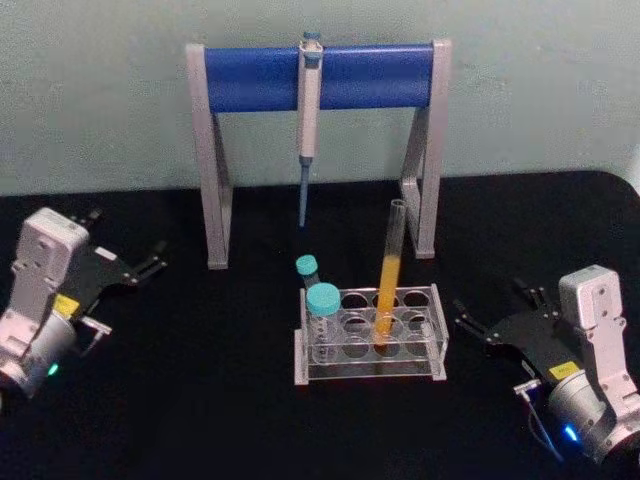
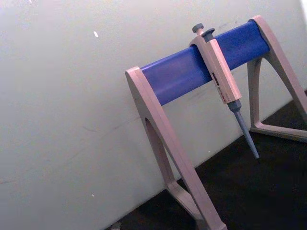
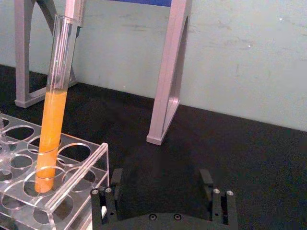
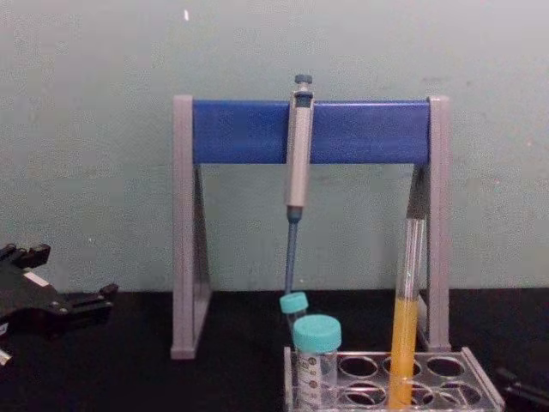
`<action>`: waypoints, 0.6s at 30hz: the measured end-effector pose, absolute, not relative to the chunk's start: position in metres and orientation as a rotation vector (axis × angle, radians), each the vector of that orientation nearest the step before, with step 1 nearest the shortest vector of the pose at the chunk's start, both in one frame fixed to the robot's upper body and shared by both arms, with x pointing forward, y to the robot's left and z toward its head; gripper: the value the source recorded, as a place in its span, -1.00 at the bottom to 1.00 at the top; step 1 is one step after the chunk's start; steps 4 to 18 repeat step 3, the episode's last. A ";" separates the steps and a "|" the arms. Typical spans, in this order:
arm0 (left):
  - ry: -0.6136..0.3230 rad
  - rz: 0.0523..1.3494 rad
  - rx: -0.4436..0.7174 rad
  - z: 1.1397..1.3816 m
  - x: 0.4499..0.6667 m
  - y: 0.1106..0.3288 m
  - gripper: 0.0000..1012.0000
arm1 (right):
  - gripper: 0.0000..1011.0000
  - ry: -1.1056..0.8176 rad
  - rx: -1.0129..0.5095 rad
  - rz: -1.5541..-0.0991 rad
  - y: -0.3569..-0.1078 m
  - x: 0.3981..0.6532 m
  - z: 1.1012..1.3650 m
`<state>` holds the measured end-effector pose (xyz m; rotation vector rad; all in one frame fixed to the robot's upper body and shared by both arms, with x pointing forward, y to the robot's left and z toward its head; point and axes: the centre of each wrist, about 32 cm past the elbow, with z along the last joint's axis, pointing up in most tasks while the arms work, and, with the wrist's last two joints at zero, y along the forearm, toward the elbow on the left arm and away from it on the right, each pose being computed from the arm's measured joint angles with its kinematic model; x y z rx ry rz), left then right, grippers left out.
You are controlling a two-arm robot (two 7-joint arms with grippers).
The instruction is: Pick up the test tube from the test tube rack, shake it, then place it back into the test tube rack.
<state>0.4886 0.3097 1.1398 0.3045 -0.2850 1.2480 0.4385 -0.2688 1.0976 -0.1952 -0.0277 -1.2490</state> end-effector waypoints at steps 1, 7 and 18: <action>-0.285 1.248 0.304 1.140 0.489 0.310 0.98 | 0.98 -0.028 -0.195 -1.249 -0.269 0.439 1.098; -0.285 1.248 0.304 1.140 0.489 0.310 0.98 | 0.98 -0.028 -0.195 -1.249 -0.269 0.439 1.098; -0.285 1.248 0.304 1.140 0.489 0.310 0.98 | 0.98 -0.028 -0.195 -1.249 -0.269 0.439 1.098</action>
